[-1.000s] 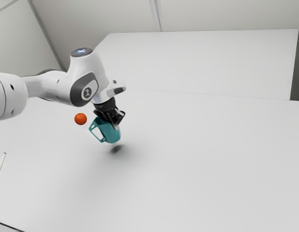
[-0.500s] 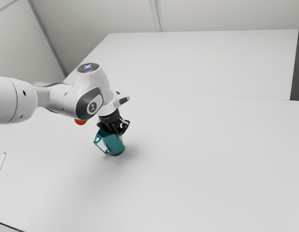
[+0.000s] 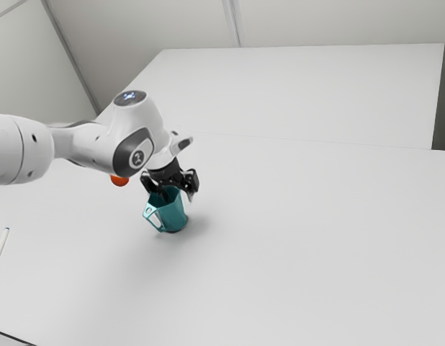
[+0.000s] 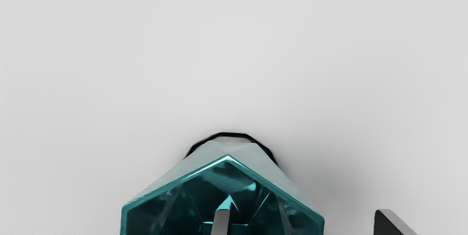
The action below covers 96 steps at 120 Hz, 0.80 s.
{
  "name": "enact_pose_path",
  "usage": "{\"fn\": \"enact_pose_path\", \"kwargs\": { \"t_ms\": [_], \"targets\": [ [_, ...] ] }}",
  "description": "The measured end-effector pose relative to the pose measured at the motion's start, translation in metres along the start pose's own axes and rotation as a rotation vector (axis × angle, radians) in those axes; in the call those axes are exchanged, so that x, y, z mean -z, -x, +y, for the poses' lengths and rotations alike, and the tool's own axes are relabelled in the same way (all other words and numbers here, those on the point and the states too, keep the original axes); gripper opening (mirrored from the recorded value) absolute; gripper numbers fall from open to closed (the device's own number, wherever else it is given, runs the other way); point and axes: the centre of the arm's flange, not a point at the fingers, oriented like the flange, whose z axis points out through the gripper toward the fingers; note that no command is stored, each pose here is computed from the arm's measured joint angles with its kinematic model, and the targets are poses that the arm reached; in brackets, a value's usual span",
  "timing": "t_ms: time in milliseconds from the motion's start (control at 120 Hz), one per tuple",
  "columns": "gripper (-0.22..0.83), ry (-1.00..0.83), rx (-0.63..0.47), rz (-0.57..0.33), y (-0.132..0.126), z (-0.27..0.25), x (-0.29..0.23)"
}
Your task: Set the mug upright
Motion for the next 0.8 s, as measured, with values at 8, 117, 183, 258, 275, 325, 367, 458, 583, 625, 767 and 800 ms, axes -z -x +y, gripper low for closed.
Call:
{"fn": "enact_pose_path", "kwargs": {
  "t_ms": [8,117,183,258,275,325,367,458,583,625,767,800],
  "targets": [
    [0.42,0.000,0.000,0.002,0.000,0.000,0.001],
    [0.50,-0.001,0.007,0.024,0.001,0.000,0.020],
    [0.53,-0.003,0.011,0.040,0.002,-0.001,0.036],
    [0.55,-0.007,0.016,0.059,0.004,-0.002,0.058],
    [0.56,-0.008,0.017,0.063,0.005,-0.002,0.063],
    [0.57,-0.010,0.019,0.072,0.006,-0.002,0.076],
    [0.58,-0.010,0.018,0.082,0.003,0.001,0.091],
    [0.59,-0.012,0.006,0.088,-0.004,0.009,0.121],
    [0.60,-0.020,-0.010,0.081,-0.012,0.012,0.154],
    [0.60,-0.023,-0.012,0.079,-0.015,0.012,0.165],
    [0.61,-0.027,-0.028,0.078,-0.026,0.018,0.208],
    [0.61,-0.030,-0.035,0.078,-0.027,0.020,0.218]
  ]
}}
